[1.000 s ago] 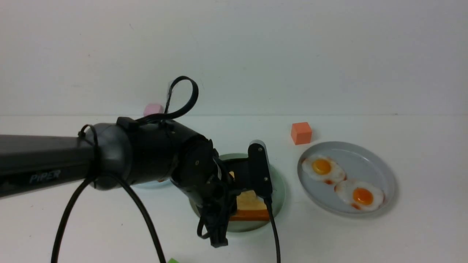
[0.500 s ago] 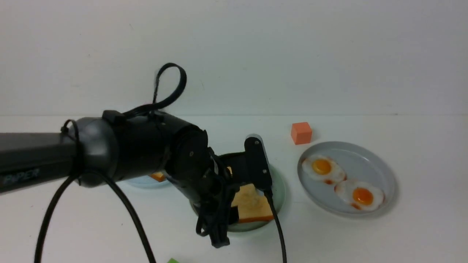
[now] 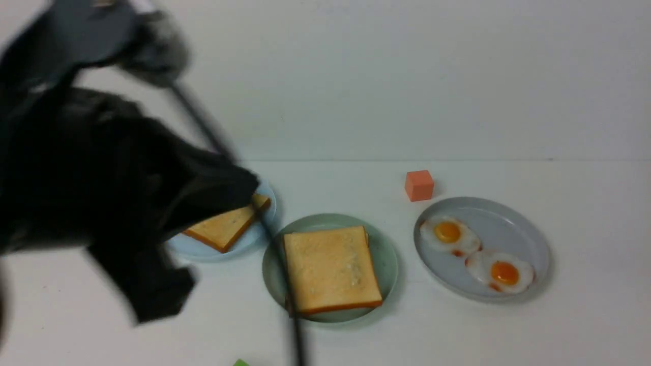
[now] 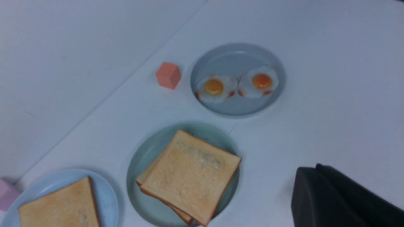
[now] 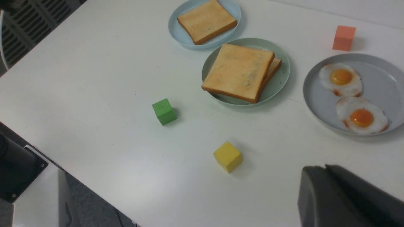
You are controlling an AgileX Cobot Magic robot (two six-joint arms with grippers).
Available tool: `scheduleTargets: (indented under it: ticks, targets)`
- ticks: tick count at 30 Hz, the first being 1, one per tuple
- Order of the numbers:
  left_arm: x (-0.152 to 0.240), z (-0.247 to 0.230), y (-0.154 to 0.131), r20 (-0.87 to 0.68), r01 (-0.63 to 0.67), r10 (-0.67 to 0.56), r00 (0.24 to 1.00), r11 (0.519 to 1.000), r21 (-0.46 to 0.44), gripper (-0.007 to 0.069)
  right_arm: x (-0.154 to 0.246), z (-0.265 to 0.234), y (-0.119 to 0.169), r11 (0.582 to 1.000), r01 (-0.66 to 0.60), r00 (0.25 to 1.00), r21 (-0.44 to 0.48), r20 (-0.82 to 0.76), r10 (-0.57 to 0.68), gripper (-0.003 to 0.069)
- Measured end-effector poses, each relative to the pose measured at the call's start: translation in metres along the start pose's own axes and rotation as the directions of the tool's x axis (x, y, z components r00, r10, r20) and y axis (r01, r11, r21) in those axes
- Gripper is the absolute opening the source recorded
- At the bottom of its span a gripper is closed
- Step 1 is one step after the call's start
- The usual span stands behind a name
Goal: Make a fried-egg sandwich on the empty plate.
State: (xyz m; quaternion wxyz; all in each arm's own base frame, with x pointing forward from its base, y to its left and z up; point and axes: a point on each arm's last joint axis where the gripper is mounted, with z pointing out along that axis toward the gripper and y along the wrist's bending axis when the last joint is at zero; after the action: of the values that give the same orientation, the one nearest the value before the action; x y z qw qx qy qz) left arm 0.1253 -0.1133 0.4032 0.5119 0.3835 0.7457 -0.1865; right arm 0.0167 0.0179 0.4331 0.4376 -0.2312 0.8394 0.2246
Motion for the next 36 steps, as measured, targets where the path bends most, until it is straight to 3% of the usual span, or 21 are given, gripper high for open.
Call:
scheduleTargets:
  ticks: [5,6,10,15,29,33,36]
  targets:
    - [0.058,-0.046,-0.017,0.147,0.04,-0.034,0.989,0.998,-0.041,-0.0013,0.0,0.0,0.0,1.0,-0.004,1.0,0.0,0.0,0.004,0.0054]
    - [0.085,-0.051,-0.022,0.209,0.053,-0.038,0.977,0.997,-0.064,-0.0013,0.0,0.0,0.0,1.0,-0.004,1.0,0.0,0.0,0.004,0.0054]
    - [0.139,-0.057,-0.031,0.361,0.093,-0.049,0.931,0.99,-0.104,-0.0013,0.0,0.0,0.0,1.0,-0.004,1.0,0.0,0.0,0.004,0.0054]
    - [0.185,-0.049,-0.037,0.441,0.154,-0.098,0.892,0.984,-0.093,-0.0013,0.0,0.0,0.0,1.0,-0.004,1.0,0.0,0.0,0.004,0.0057]
    - [0.189,-0.049,-0.037,0.474,0.179,-0.117,0.873,0.98,-0.09,-0.0013,0.006,0.004,-0.001,1.0,-0.017,1.0,0.018,-0.015,0.017,0.0078]
    - [0.189,-0.049,-0.037,0.474,0.181,-0.119,0.872,0.98,-0.088,-0.0013,0.027,0.018,-0.008,0.992,-0.078,0.995,0.102,-0.058,0.084,0.0083]
    - [0.189,-0.049,-0.037,0.475,0.182,-0.119,0.872,0.979,-0.088,-0.0013,0.05,0.026,-0.018,0.963,-0.119,0.989,0.244,-0.057,0.137,0.0078]
